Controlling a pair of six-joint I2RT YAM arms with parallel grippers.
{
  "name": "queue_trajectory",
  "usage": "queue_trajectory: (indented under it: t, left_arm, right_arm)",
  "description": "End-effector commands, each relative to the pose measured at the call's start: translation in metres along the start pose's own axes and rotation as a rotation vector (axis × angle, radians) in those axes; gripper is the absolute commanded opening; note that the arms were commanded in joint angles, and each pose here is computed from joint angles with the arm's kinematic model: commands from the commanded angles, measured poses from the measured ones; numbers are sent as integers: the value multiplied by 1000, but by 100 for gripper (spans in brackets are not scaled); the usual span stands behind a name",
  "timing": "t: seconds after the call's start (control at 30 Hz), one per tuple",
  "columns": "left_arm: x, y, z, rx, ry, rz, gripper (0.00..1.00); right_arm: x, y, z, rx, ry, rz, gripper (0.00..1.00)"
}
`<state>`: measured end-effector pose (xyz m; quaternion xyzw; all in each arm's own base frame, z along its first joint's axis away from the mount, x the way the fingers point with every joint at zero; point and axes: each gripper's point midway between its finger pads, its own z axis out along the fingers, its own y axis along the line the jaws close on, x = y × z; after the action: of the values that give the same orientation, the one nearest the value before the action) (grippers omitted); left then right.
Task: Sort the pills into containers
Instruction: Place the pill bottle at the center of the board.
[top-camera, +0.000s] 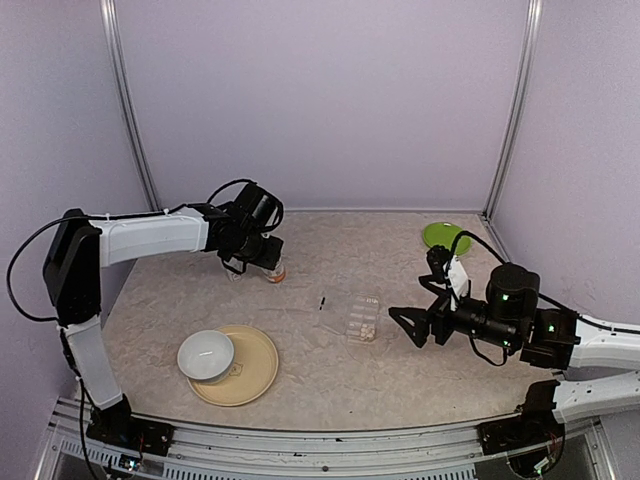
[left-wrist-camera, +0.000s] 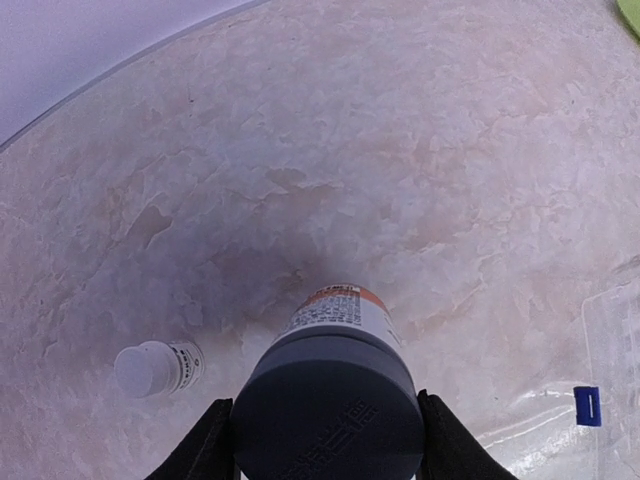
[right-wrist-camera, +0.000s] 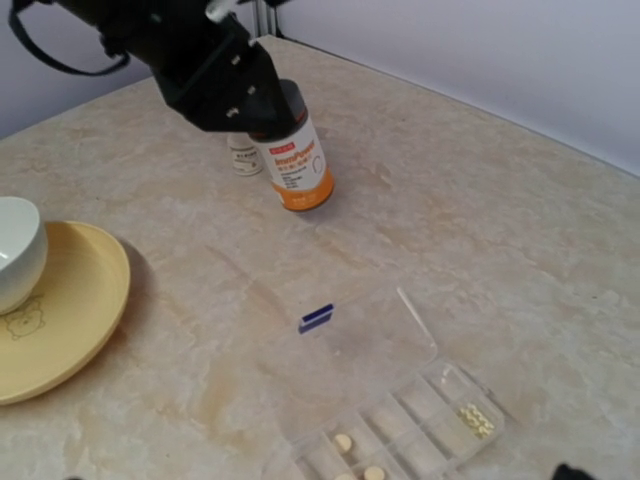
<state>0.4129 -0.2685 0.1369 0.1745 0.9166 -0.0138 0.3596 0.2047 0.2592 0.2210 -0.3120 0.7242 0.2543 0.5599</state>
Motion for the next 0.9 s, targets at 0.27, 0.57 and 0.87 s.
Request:
queue_trajectory:
  t: [0.27,0.57,0.87]
  left_arm:
    - [-11,30,25,-133,0,5,9]
    - [-9,33,28,-143,5,3,32]
    - [-32,25,4,-77,-64,-27,70]
  right_arm:
    - [8,0,0,4,18,11,100]
    - [20,-6,6,40,44,-2,100]
    - [44,-21,26,139,131,-56,100]
